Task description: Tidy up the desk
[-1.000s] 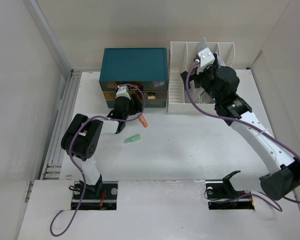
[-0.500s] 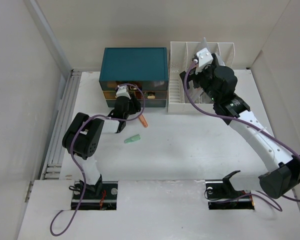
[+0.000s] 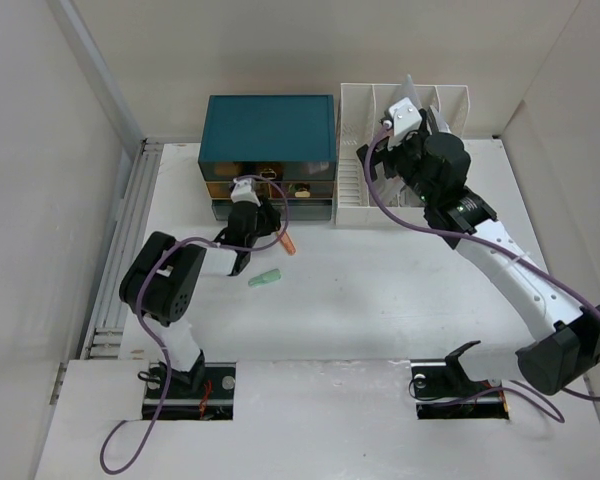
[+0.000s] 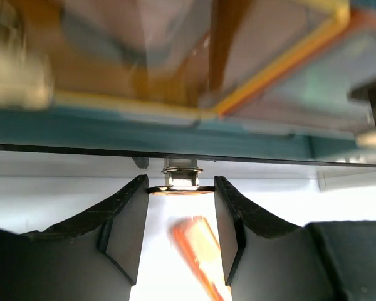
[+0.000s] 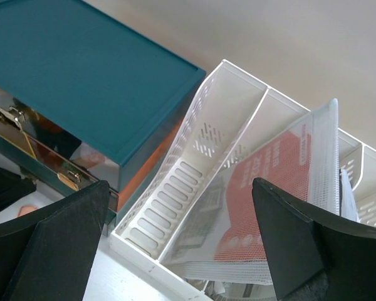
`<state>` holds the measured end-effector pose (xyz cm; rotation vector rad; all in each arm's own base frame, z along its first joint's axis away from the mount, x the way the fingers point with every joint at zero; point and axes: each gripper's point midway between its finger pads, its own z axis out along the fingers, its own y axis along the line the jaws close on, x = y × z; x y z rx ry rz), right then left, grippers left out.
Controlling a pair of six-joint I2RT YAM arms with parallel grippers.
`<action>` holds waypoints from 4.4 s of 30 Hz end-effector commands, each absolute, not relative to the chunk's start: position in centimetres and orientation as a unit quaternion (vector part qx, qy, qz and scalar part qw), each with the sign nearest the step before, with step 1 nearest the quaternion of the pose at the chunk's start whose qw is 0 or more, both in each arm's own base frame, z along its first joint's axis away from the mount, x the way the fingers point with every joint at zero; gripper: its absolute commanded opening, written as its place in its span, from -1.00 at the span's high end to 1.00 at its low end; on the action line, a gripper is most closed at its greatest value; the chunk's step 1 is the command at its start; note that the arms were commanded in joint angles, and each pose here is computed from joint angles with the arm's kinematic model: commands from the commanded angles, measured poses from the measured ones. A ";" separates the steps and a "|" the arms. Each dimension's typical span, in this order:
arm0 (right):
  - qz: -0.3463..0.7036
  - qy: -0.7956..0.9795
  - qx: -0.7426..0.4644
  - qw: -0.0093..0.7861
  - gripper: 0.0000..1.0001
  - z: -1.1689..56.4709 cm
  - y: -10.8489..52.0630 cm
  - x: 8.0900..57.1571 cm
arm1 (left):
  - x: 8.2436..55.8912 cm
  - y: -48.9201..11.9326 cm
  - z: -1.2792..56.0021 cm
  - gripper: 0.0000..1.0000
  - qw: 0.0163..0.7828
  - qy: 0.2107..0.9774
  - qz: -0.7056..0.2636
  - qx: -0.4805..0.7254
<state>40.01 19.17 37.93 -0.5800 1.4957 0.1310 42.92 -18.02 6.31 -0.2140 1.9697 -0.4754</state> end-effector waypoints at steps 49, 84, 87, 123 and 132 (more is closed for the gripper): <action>0.101 0.660 -0.277 0.692 -1.00 37.1 21.2 40.4 | 35.9 -18.7 6.4 0.27 0.519 0.826 -0.189 -0.115; 0.270 0.480 -0.642 0.534 -1.00 27.8 28.5 30.4 | 31.7 -19.1 13.7 -1.00 0.537 0.786 -0.271 -0.145; 0.303 0.471 -0.672 0.483 -0.67 23.8 28.9 29.3 | 30.4 -18.0 18.0 -1.00 0.556 0.768 -0.279 -0.153; 0.176 0.673 -0.631 0.342 -0.34 8.7 39.3 33.2 | 17.0 -6.6 35.1 -0.46 0.827 0.525 -0.198 0.048; 0.174 0.691 -0.627 0.316 -0.34 6.0 39.4 33.4 | 16.9 -6.7 35.1 -0.53 0.826 0.524 -0.200 0.052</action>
